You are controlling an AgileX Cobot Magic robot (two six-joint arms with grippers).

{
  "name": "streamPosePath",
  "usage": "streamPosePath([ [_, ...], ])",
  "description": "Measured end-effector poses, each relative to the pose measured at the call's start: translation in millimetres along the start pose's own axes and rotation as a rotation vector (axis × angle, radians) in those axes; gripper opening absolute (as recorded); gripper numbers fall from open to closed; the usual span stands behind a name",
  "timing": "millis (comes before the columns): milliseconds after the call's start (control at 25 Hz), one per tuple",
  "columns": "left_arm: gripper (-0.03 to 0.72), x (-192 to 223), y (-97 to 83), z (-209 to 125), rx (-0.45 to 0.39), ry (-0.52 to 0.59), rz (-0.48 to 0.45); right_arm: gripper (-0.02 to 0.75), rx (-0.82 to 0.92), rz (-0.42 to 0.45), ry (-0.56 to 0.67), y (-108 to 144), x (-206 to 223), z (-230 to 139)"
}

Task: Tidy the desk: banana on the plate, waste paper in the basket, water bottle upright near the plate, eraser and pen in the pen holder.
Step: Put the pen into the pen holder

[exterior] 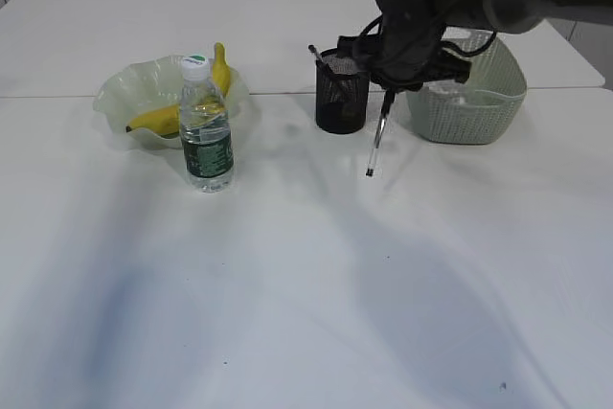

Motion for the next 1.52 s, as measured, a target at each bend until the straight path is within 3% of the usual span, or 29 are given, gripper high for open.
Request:
streamPosePath([
  [720, 0.190, 0.0, 0.4, -0.6, 0.001, 0.004, 0.002, 0.101, -0.215, 0.167, -0.415, 35.8, -30.4, 81.9],
  [1120, 0.188, 4.8, 0.3, -5.8, -0.006, 0.023, -0.005, 0.101, -0.171, 0.300, -0.571, 38.2, -37.8, 116.5],
  [1520, 0.188, 8.7, 0.5, -10.3, -0.011, 0.040, -0.008, 0.101, -0.202, 0.390, -0.668, 52.4, -49.2, 125.4],
])
Point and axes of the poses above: a point on each arm's last joint axis where the gripper is mounted, x pointing out along that axis toward the gripper, y along the wrist's bending axis when the last joint is at zero, z = x × y, the point moved 7 cm from there along x, pointing out along that axis toward the gripper, and after that the axes turned 7 degrees about x, right-handed, at the moved point
